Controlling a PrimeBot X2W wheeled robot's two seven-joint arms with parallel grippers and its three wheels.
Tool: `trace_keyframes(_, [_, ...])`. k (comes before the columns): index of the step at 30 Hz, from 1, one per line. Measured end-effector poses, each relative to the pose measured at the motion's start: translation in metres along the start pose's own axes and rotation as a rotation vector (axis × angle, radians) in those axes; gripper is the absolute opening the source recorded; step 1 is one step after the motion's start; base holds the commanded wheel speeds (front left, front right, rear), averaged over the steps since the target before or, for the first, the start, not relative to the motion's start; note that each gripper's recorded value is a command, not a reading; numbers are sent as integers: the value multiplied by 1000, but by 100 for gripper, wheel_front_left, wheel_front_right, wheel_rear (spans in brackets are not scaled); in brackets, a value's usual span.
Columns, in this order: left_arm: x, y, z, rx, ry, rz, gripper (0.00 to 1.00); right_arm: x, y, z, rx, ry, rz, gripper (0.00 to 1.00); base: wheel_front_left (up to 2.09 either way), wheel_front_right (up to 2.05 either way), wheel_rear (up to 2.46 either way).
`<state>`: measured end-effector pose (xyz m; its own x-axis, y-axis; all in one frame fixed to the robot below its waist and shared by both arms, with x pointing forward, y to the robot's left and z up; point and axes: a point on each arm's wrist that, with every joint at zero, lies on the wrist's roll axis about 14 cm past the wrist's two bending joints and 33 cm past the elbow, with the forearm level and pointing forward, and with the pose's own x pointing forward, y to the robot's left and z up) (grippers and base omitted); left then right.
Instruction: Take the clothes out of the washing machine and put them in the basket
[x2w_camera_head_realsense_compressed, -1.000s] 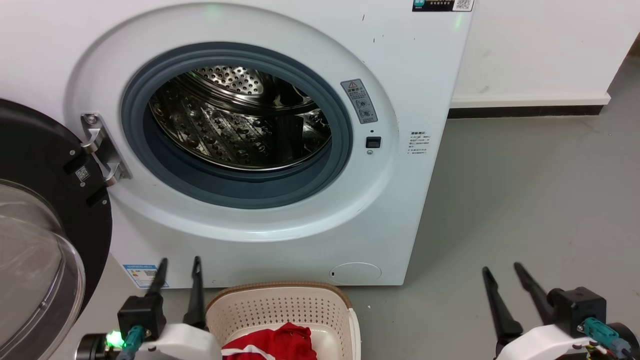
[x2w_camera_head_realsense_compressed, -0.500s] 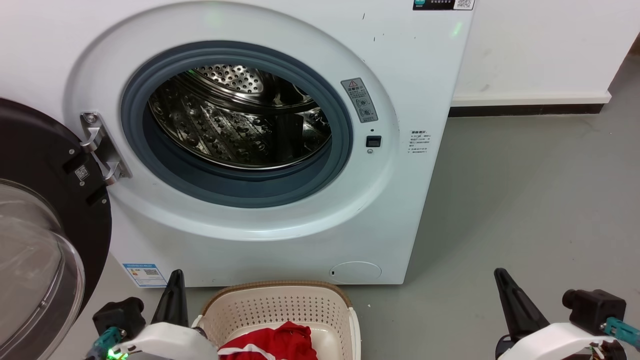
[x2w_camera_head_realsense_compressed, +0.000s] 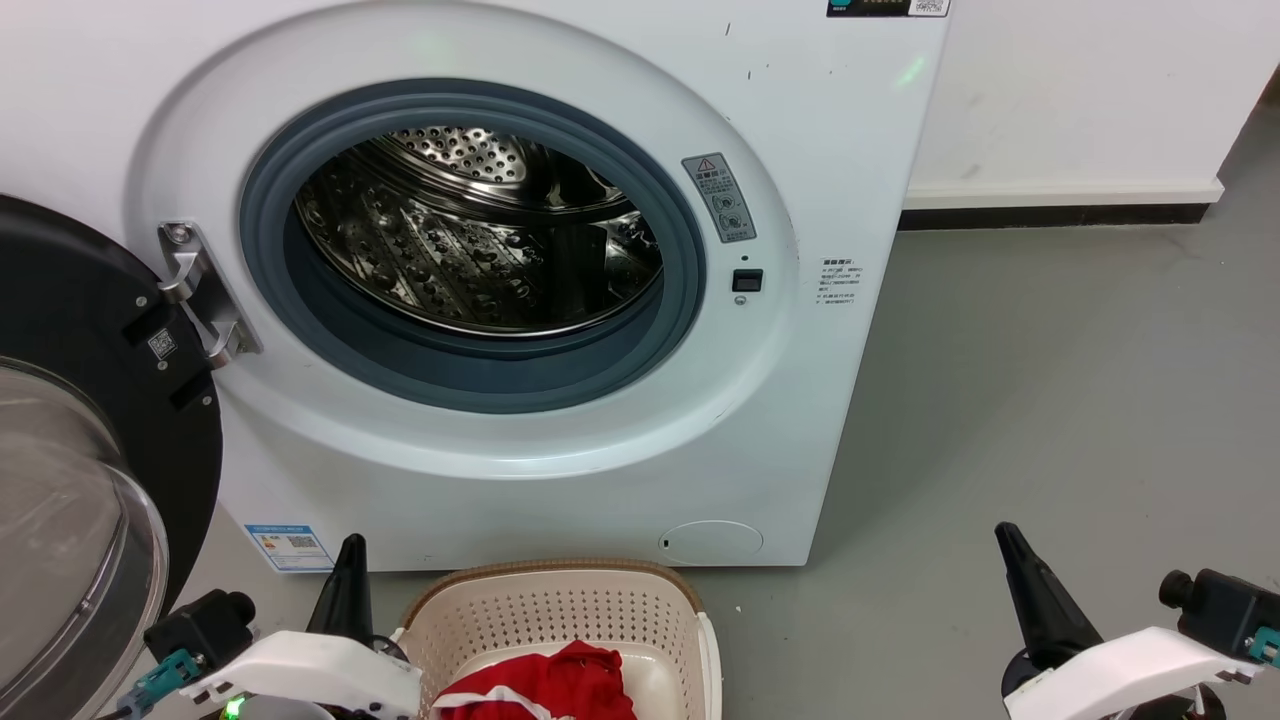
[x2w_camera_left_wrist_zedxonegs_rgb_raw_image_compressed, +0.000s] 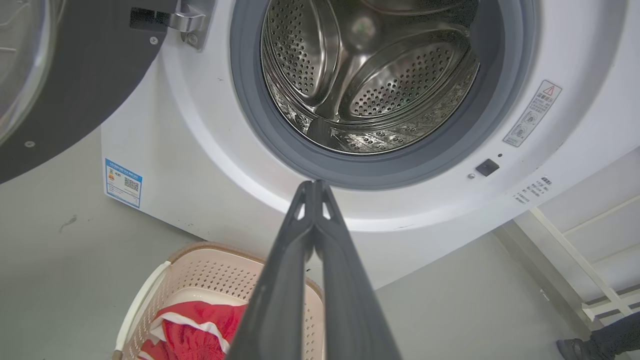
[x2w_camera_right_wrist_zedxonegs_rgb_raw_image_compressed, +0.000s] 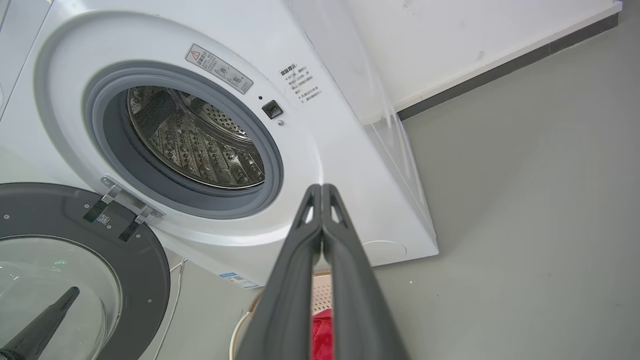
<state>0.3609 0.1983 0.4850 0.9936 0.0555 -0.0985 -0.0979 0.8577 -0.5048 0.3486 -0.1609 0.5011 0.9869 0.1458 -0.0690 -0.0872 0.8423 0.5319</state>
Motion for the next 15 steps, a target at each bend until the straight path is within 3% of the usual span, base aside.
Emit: trace_keyframes(15, [7,-1,3,-252,12,-7,0,8,-6,6,245,-31,-4,0,0,0,0])
